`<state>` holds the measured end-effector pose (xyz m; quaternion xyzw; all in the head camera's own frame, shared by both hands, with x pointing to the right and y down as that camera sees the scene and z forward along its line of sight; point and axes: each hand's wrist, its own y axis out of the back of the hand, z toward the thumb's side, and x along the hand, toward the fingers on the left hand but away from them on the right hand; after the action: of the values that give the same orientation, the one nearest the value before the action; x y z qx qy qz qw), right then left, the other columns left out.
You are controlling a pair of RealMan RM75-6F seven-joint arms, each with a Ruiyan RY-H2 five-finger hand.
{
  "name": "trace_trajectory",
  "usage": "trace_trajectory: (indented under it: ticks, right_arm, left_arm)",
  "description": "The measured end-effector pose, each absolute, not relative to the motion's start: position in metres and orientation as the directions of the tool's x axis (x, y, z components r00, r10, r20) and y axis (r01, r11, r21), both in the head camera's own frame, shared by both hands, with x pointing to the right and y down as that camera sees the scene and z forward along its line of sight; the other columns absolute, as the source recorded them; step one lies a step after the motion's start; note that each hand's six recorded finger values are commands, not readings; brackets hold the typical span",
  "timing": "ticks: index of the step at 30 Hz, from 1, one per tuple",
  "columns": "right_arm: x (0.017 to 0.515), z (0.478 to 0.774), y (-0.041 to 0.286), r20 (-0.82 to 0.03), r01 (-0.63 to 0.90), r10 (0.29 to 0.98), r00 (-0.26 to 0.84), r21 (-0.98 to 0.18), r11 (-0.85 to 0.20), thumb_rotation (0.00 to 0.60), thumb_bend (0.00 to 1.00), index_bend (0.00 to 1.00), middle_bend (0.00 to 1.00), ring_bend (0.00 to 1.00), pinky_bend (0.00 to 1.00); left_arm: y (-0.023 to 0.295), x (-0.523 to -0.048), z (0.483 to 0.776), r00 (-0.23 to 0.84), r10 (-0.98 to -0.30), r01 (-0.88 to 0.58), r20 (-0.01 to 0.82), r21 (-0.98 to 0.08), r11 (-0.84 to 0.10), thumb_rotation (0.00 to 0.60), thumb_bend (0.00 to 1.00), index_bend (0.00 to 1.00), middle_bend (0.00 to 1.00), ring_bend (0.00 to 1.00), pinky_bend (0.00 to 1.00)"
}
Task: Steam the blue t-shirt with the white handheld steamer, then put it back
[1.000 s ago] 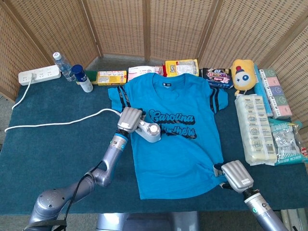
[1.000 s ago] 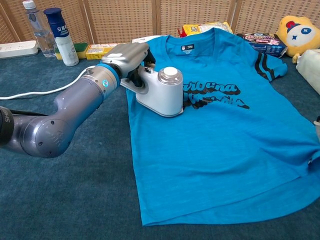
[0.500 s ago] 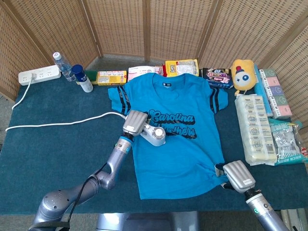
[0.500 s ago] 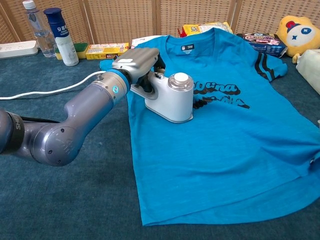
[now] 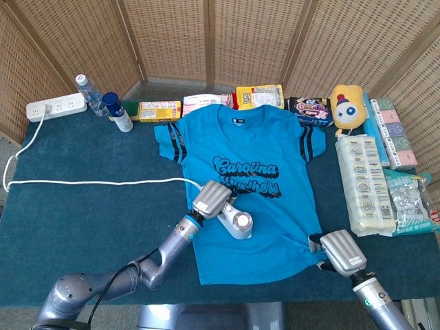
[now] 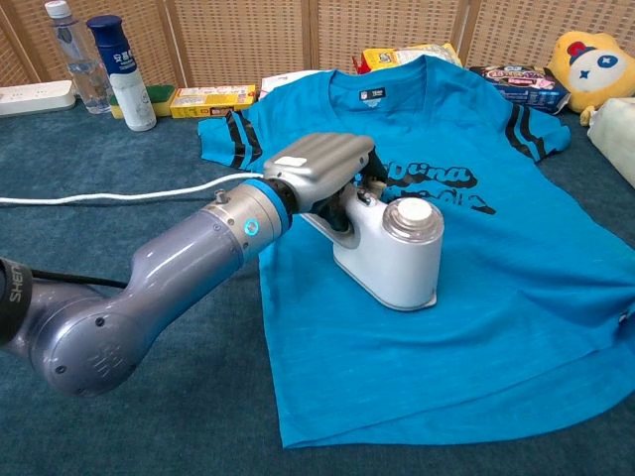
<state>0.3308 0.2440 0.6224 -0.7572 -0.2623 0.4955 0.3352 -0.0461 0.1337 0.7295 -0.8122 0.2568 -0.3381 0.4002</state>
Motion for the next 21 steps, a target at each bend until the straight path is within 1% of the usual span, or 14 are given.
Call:
trace_trajectory:
  ticks: [5,14,21]
  right_arm:
    - [0.329,0.622,0.244,-0.572,0.068,0.730,0.374,-0.768,-0.637,0.600,0.48,0.68,0.62,0.62,0.73]
    - [0.328,0.620,0.243,-0.566,0.074,0.734,0.376,-0.771,-0.633,0.600,0.48,0.68,0.62,0.62,0.73]
    - [0.327,0.619,0.244,-0.562,0.078,0.735,0.379,-0.772,-0.630,0.600,0.48,0.68,0.62,0.62,0.73]
  left_arm:
    - [0.151,-0.052,0.720,0.684,-0.652,-0.147,0.328,-0.814,-0.563,0.600,0.38,0.76,0.73,0.66,0.77]
    - [0.164,-0.072,0.707,0.720,-0.616,-0.120,0.318,-0.818,-0.563,0.600,0.37,0.76,0.73,0.66,0.77]
    - [0.176,-0.090,0.703,0.737,-0.593,-0.083,0.325,-0.826,-0.557,0.600,0.37,0.76,0.73,0.66,0.77]
